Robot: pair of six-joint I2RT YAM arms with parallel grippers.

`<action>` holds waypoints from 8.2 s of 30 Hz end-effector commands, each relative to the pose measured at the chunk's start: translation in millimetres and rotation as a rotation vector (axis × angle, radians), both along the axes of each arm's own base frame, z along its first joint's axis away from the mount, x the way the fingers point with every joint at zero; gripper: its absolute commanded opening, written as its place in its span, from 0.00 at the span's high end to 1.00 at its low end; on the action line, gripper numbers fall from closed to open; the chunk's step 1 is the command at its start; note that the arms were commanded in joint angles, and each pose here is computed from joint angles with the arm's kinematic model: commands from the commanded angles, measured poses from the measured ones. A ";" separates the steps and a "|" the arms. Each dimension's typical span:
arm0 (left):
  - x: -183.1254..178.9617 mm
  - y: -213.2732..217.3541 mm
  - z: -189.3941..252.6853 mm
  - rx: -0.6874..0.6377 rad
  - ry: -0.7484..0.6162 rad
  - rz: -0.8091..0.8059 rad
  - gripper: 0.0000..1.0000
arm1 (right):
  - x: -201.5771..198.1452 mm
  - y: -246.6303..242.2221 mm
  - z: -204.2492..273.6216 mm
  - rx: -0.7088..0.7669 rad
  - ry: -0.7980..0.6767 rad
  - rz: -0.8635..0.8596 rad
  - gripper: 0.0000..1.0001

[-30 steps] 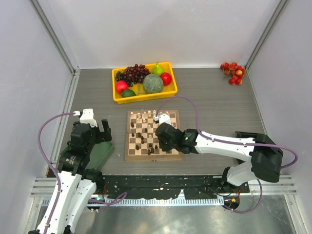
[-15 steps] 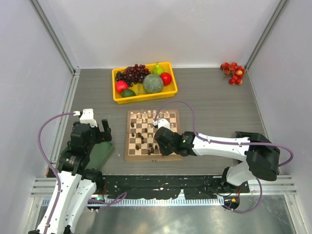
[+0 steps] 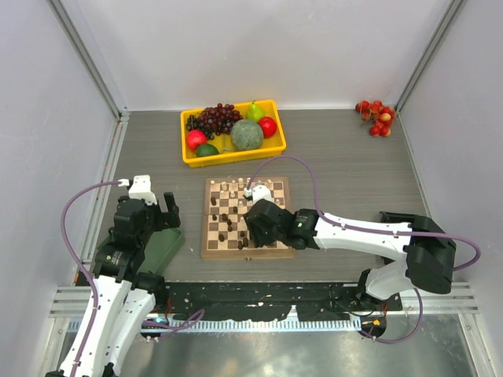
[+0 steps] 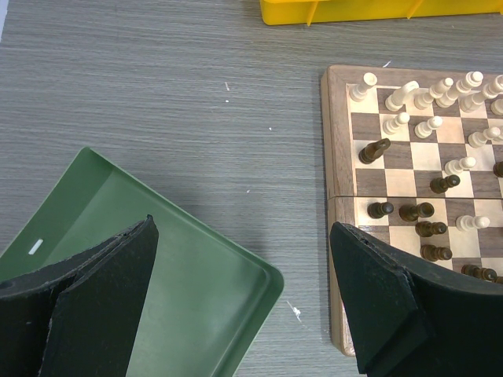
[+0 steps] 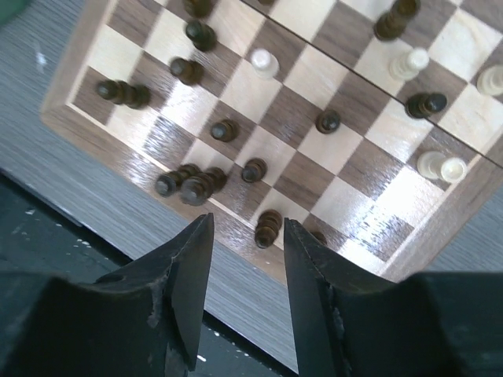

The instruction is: Set up the chess pieces on the board

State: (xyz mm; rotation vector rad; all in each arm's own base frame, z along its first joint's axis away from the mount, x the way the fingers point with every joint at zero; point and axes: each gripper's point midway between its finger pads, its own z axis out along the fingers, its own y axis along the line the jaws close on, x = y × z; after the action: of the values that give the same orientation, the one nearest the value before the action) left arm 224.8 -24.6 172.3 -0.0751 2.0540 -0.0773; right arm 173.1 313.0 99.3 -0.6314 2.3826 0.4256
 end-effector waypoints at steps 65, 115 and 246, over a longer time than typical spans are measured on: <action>2.9 -4.1 4.3 -0.005 -0.023 -0.023 0.01 | -1.6 30.6 16.7 0.035 -0.023 0.011 0.79; 2.9 -4.8 4.2 -0.005 -0.024 -0.029 0.01 | -11.9 77.0 12.9 0.031 0.016 0.191 0.54; 45.2 9.8 17.8 0.076 0.256 0.128 0.01 | 150.9 13.5 20.6 0.004 0.134 -0.196 0.57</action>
State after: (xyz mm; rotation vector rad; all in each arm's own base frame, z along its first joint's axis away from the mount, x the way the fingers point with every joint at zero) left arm 265.7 -20.4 176.5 -0.1849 2.3529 0.0605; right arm 321.8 317.0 86.7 -0.4146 2.6262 0.3129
